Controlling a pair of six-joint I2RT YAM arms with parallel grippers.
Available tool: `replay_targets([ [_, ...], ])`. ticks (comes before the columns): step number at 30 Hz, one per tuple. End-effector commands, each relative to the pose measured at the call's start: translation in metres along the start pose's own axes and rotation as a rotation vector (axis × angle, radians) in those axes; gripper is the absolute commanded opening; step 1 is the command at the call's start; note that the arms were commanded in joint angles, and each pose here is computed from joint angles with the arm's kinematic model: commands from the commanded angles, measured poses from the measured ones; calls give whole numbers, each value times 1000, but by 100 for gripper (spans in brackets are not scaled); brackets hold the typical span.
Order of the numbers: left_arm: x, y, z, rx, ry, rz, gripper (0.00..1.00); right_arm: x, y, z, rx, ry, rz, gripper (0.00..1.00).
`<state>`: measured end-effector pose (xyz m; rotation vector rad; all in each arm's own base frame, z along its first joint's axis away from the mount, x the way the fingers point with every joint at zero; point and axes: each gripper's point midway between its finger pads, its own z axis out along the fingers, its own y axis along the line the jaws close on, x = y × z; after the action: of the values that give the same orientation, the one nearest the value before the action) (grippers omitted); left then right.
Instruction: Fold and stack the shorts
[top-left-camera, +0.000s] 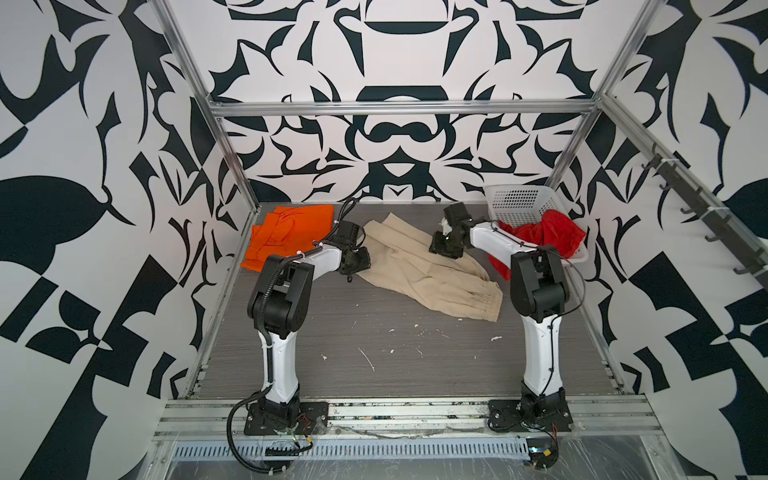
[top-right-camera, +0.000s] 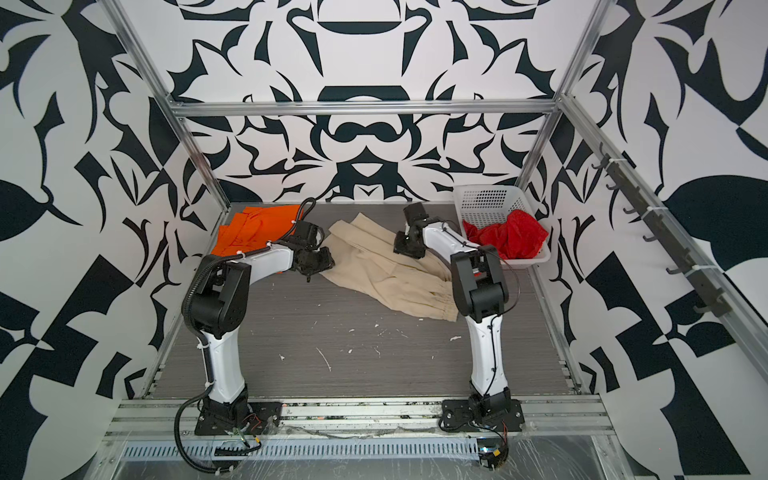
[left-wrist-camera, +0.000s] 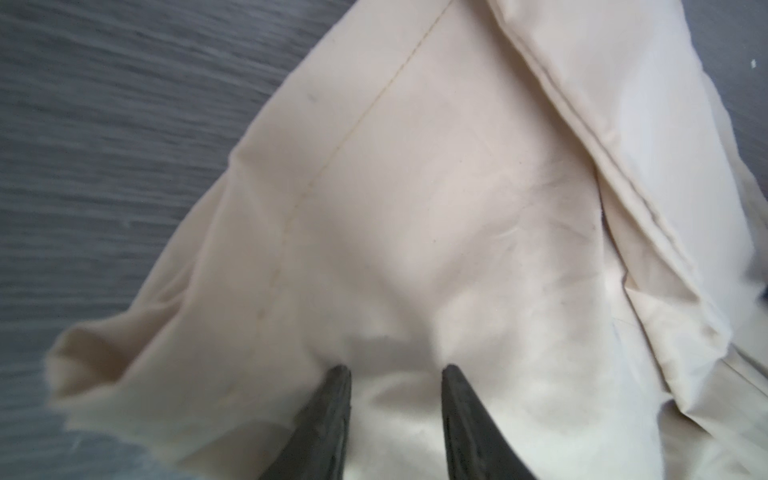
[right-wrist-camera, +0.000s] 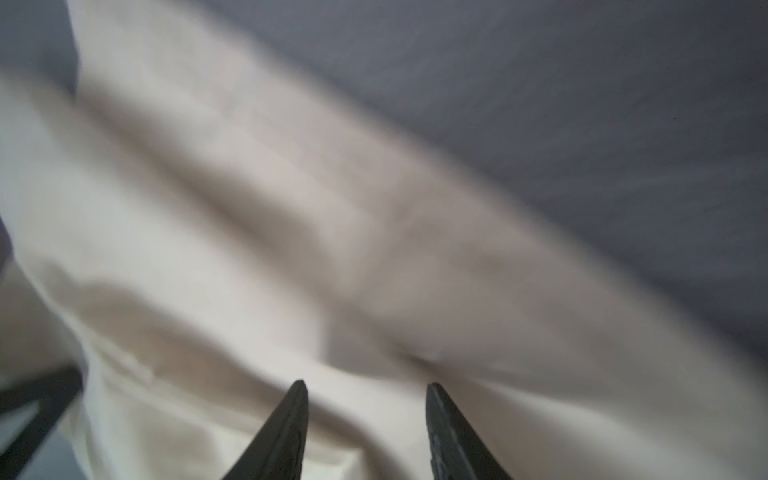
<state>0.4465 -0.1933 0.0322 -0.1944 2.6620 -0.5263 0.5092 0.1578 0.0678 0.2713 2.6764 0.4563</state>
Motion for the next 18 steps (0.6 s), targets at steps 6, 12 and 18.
replay_targets([
  [6, 18, 4, -10, 6, 76, -29, 40, -40, -2, -66, -83, -126, -61, 50],
  [12, -18, -44, -40, 172, -9, -25, 39, 33, 45, -91, -138, -62, -303, 51],
  [18, -35, -55, -24, 197, -21, -12, 37, 67, 38, -97, -69, -63, -466, 66],
])
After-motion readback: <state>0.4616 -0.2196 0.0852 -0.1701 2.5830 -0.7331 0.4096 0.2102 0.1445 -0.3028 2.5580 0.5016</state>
